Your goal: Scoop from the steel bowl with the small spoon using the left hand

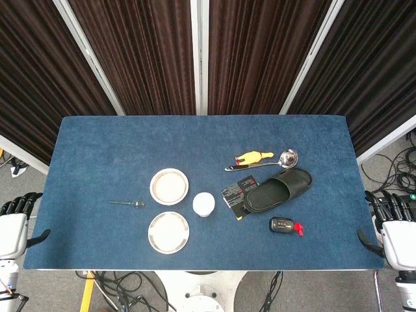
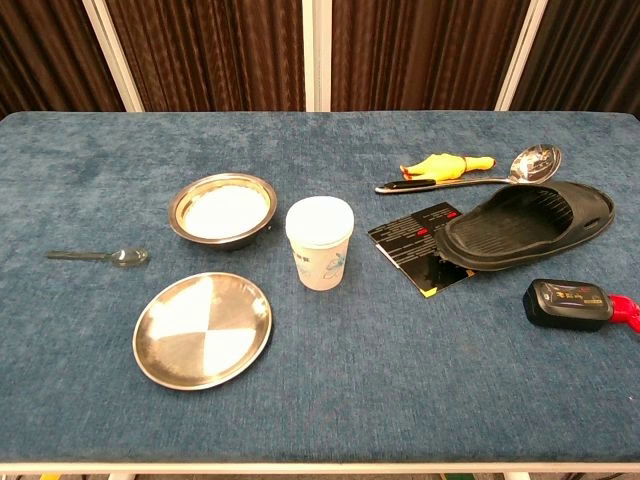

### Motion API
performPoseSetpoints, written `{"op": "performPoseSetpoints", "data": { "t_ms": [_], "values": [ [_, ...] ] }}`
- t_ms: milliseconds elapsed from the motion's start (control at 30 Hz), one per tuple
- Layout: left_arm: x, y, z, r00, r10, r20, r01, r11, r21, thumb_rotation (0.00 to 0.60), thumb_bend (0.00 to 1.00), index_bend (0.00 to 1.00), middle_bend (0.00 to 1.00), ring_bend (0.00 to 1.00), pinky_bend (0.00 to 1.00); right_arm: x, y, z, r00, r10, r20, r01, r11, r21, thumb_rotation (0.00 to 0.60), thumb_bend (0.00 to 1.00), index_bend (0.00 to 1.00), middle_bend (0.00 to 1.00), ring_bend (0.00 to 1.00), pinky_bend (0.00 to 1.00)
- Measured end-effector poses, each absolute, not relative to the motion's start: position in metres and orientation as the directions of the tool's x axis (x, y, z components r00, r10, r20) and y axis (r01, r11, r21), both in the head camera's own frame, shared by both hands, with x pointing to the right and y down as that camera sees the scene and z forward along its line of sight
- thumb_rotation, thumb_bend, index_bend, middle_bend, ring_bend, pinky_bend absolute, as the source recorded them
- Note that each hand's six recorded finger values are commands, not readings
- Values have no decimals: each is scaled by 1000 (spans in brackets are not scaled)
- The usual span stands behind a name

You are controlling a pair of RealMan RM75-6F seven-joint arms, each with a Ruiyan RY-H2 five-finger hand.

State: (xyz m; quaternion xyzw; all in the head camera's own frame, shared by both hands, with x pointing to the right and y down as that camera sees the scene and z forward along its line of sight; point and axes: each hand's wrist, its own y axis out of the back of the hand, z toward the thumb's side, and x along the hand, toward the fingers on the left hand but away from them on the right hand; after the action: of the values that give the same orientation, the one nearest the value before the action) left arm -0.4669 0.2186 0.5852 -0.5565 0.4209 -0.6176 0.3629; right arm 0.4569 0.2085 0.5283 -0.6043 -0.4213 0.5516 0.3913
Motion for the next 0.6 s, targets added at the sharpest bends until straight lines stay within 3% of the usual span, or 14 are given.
{"op": "performPoseSetpoints", "data": {
  "t_ms": [467,533,600],
  "values": [
    [-455,196,595,-48,-907,419,-17,-418,-908,600,190,263,323,243,241,459,202,520,34,954,-298,71,-300,-951,600,194,45,208,0,60],
    [-450,187,599,-23,-902,431,-17,-431,-902,600,190,298,426,351,336,459,200,520,36,955,-295,66,-296,-953,600,191,46,208,0,61],
    [-443,174,607,10,-895,445,-12,-445,-895,600,192,349,510,458,508,458,197,520,39,955,-294,62,-296,-953,600,189,46,209,0,62]
  ]
}}
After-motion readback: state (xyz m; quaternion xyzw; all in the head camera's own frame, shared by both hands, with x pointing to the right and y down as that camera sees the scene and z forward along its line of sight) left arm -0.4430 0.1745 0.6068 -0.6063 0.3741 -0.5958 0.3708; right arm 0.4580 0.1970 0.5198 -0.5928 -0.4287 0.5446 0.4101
